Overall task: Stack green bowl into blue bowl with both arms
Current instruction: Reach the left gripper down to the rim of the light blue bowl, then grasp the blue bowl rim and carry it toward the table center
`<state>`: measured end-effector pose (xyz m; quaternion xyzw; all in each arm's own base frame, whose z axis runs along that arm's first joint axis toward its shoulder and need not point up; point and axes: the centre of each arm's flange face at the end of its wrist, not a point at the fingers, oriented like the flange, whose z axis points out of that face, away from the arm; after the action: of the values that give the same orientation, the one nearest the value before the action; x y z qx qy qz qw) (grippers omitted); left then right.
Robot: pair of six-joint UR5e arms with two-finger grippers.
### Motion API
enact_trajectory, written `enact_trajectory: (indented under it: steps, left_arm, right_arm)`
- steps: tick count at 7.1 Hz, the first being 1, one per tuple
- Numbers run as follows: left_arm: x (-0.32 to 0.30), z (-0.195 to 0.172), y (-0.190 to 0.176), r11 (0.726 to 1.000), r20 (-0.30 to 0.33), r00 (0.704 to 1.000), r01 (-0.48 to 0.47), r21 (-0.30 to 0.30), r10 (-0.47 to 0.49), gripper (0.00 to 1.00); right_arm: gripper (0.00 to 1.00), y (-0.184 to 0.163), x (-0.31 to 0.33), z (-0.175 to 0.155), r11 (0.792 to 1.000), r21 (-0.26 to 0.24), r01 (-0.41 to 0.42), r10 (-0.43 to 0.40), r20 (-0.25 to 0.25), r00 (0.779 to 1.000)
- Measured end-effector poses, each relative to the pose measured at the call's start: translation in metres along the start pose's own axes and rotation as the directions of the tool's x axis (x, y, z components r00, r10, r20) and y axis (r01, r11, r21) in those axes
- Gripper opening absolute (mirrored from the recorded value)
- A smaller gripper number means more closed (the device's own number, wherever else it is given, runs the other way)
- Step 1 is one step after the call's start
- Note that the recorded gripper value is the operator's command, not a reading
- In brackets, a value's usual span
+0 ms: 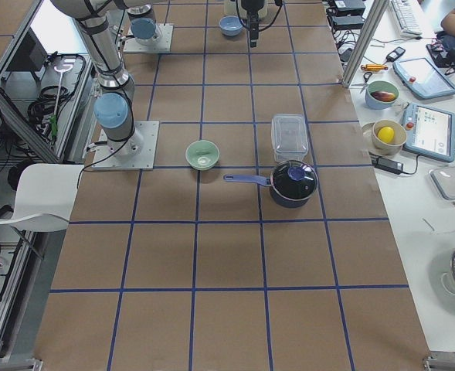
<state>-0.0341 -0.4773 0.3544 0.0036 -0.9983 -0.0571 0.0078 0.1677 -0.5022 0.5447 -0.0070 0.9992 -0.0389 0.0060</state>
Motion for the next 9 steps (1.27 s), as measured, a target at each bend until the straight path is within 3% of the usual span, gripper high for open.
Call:
enact_trajectory:
  steps: [1, 2, 3, 4, 5, 6, 7, 9]
  left_arm:
    - [-0.006, 0.047, 0.002, 0.999, 0.009, 1.0, -0.011, 0.037, 0.01, 0.98]
    - [-0.007, 0.085, 0.004, 0.998, 0.016, 0.999, -0.032, 0.062, 0.031, 0.83]
    - [-0.008, 0.111, 0.004, 0.995, 0.024, 0.998, -0.067, 0.071, 0.066, 0.57]
    - [-0.01, 0.126, 0.004, 0.993, 0.045, 0.994, -0.103, 0.06, 0.1, 0.46]
    - [-0.014, 0.135, 0.003, 0.991, 0.081, 0.989, -0.127, 0.037, 0.123, 0.22]
    - [-0.017, 0.142, 0.002, 0.991, 0.105, 0.986, -0.135, 0.02, 0.133, 0.07]
    - [-0.019, 0.147, -0.001, 0.99, 0.113, 0.984, -0.138, 0.011, 0.136, 0.0]
    - [-0.019, 0.145, -0.007, 0.989, 0.13, 0.983, -0.14, 0.041, 0.134, 0.0]
  right_arm:
    - [1.0, 0.0, 0.0, 0.0, 1.0, 0.0, 0.001, -0.001, -0.001, 1.0]
    - [1.0, 0.0, 0.0, 0.0, 1.0, 0.0, 0.003, -0.003, -0.001, 1.0]
    - [1.0, 0.0, 0.0, 0.0, 1.0, 0.0, 0.006, -0.006, -0.001, 1.0]
    - [1.0, 0.0, 0.0, 0.0, 1.0, 0.001, 0.007, -0.007, 0.0, 1.0]
    - [1.0, 0.0, 0.0, 0.0, 1.0, 0.002, 0.007, -0.007, 0.0, 1.0]
    - [1.0, 0.0, 0.0, 0.0, 1.0, 0.002, 0.007, -0.007, 0.0, 1.0]
    - [1.0, 0.0, 0.0, 0.0, 1.0, 0.003, 0.007, -0.007, 0.001, 1.0]
    - [1.0, 0.0, 0.0, -0.001, 1.0, 0.004, 0.008, -0.008, 0.001, 1.0]
